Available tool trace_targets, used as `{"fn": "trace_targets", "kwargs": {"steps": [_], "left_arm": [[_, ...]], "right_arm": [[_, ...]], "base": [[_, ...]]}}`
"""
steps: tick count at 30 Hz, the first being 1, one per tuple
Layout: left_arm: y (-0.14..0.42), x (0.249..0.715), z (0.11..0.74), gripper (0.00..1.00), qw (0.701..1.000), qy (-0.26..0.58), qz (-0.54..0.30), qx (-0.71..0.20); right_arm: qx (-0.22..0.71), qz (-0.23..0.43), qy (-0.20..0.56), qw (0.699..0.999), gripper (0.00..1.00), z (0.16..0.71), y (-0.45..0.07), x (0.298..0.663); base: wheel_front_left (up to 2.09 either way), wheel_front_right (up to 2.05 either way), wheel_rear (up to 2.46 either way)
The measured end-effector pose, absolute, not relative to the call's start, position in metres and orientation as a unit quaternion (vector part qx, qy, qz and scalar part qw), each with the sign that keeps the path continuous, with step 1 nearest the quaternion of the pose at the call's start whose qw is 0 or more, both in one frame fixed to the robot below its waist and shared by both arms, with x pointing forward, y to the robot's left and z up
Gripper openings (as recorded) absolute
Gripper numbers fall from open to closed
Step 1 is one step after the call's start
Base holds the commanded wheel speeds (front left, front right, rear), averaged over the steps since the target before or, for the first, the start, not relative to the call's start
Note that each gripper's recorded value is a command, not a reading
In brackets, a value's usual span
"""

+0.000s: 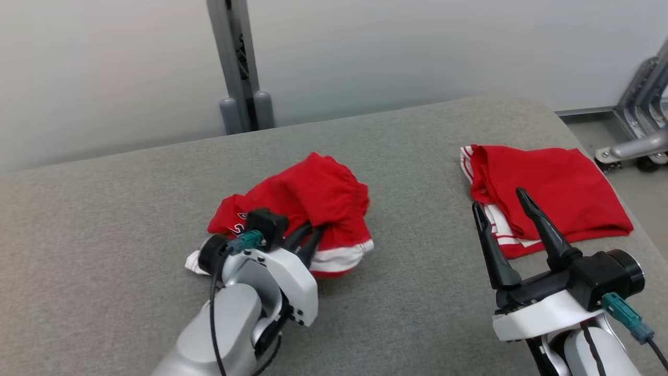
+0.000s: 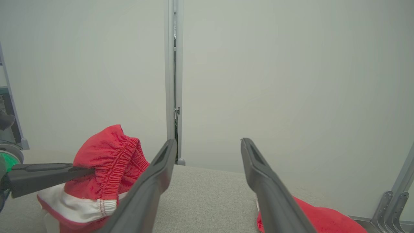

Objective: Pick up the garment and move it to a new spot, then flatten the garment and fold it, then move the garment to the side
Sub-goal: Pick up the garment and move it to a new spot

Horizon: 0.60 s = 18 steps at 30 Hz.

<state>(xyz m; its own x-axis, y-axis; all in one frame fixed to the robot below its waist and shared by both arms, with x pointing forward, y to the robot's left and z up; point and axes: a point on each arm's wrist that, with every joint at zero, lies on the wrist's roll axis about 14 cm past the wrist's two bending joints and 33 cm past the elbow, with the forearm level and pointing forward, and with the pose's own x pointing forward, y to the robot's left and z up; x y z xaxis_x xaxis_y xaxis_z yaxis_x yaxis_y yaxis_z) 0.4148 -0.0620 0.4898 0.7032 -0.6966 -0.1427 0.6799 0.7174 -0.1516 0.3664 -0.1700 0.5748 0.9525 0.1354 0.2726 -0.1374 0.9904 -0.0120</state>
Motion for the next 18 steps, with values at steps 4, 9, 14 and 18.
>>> {"fn": "trace_targets", "kwargs": {"steps": [4,9,14,18], "left_arm": [[-0.1,0.39,0.476,0.0,0.898,0.114,-0.422,-0.046],[-0.135,0.364,0.46,0.05,0.873,0.137,-0.464,-0.061],[-0.147,0.342,0.442,1.0,0.853,0.166,-0.492,-0.053],[-0.139,0.351,0.443,1.0,0.865,0.164,-0.472,-0.056]], "right_arm": [[0.0,0.043,-0.135,0.99,1.0,0.574,-0.186,0.366],[-0.001,0.008,-0.118,0.993,1.0,0.563,-0.207,0.364],[0.001,-0.003,-0.109,0.994,1.0,0.558,-0.212,0.363],[0.004,-0.004,-0.109,0.994,1.0,0.557,-0.212,0.364]], "base": [[0.0,0.0,0.0],[0.0,0.0,0.0],[0.0,0.0,0.0],[0.0,0.0,0.0]]}}
